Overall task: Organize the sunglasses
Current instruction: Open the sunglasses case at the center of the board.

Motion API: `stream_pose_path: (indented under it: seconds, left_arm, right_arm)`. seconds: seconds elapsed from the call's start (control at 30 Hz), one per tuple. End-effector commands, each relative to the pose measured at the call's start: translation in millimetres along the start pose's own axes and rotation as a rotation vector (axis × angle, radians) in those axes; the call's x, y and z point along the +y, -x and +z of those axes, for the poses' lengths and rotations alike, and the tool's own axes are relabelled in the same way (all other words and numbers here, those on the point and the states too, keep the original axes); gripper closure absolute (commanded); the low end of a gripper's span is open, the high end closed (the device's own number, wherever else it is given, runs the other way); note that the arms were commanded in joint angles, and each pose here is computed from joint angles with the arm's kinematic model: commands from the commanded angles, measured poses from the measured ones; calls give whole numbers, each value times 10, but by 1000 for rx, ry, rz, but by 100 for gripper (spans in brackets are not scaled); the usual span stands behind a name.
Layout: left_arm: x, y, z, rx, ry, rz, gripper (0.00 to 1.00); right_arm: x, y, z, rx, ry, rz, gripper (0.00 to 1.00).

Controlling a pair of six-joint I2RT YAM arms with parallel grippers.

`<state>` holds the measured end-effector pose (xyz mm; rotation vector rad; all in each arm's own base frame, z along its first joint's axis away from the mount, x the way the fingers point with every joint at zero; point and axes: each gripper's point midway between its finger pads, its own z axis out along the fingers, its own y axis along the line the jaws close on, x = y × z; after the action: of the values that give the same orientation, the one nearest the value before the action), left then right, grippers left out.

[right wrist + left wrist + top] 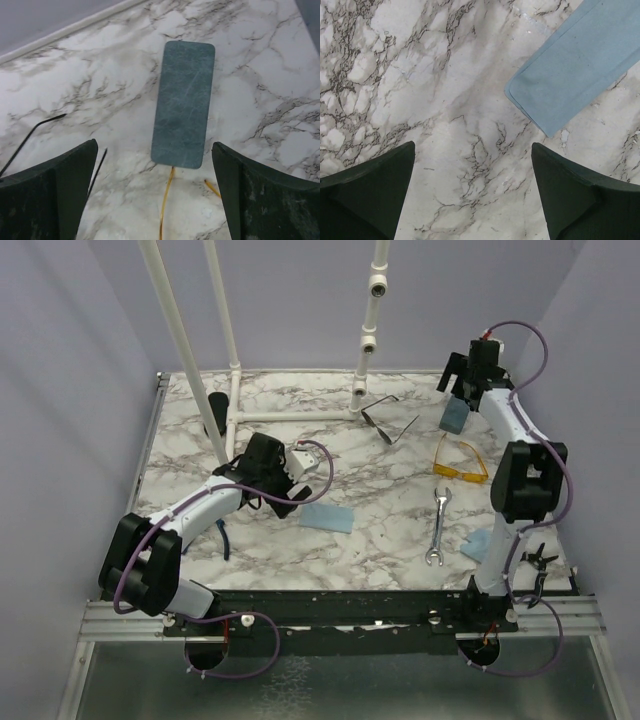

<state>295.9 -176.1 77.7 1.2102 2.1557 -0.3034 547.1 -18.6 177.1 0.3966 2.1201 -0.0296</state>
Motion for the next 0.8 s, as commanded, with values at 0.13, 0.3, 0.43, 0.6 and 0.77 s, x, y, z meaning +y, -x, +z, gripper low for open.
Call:
stream_pose_path:
  seconds: [0.13, 0.3, 0.43, 0.6, 0.77]
  left_arm:
    - [-72, -53, 34, -12, -34, -12, 1]
    - [-91, -75, 50, -7, -46, -14, 1]
    - [-96, -79, 56, -5, -48, -14, 1]
    - [-94, -64, 44, -9, -48, -14, 1]
    - [-104, -66, 44, -12, -54, -14, 1]
  right_arm:
    - [-442, -522, 843, 214, -192, -89, 0]
    - [-416, -829, 1081, 299, -160, -125, 0]
    - [-424, -999, 1106, 332, -138, -146, 10]
    - [-439, -896, 1028, 309, -139, -165, 51]
    - [-367, -593, 855, 241, -102, -182, 73]
